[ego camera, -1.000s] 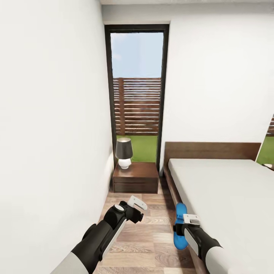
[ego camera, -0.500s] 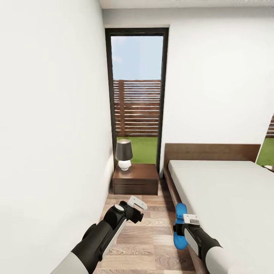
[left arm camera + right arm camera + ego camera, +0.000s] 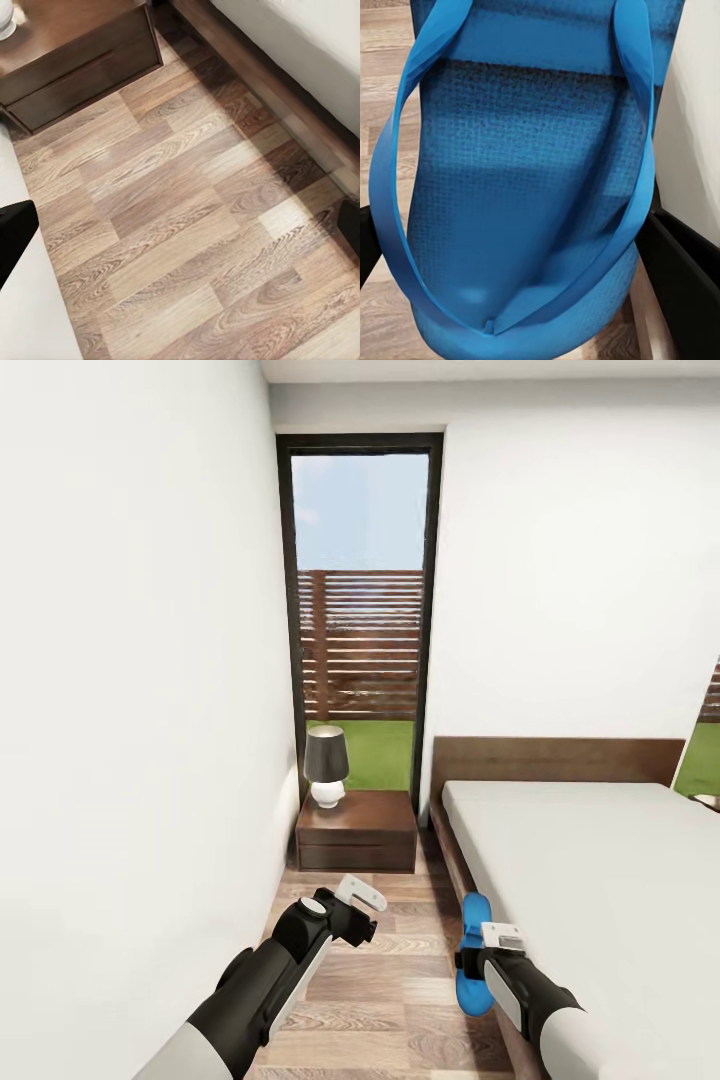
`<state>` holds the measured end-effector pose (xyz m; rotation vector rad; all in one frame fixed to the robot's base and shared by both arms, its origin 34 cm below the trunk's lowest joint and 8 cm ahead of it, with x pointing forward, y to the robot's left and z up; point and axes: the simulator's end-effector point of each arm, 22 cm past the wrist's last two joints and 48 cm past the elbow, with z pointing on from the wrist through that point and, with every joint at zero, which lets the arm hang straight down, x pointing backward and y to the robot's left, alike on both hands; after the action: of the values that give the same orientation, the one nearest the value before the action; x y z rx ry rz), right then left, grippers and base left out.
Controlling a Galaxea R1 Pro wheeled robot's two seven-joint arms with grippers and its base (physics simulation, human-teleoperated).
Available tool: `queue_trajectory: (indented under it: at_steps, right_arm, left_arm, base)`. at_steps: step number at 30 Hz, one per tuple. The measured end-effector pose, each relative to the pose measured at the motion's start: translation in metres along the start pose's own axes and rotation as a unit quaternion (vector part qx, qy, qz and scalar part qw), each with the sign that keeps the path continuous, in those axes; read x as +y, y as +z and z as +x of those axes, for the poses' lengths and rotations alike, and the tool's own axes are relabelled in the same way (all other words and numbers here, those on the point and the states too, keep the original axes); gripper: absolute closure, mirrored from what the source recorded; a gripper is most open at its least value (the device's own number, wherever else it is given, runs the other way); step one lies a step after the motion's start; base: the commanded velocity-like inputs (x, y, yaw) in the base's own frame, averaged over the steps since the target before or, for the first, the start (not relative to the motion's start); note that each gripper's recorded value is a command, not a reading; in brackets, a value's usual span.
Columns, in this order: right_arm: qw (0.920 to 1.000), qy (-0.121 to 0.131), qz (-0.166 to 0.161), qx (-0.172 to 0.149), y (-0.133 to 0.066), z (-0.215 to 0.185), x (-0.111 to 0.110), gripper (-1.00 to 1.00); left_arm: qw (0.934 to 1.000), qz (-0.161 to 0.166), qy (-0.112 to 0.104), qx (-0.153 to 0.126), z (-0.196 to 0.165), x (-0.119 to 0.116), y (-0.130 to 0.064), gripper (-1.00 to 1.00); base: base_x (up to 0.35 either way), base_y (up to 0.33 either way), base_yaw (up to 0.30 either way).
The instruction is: In the bedroom, move the book from the bed onto either nightstand, and place the two sandals side by side next to the bed.
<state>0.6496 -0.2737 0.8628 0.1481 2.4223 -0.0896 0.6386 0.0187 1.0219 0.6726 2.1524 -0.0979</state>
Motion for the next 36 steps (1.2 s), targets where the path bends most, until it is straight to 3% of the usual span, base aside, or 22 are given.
queue_trajectory:
  at_steps: [26,36]
  right_arm:
    - [1.0000,0.001,0.001,0.000,0.0000,0.0000,-0.0009,1.00]
    - [1.0000,0.001,0.000,0.000,0.0000,0.0001,-0.0006,1.00]
  left_arm:
    - [1.0000,0.001,0.000,0.000,0.0002,-0.0003,0.0000,-1.00]
    - [1.0000,0.001,0.000,0.000,-0.0003,-0.0005,-0.0001,-1.00]
  base:
    - [0.000,0.000,-0.002]
    - [0.000,0.000,-0.189]
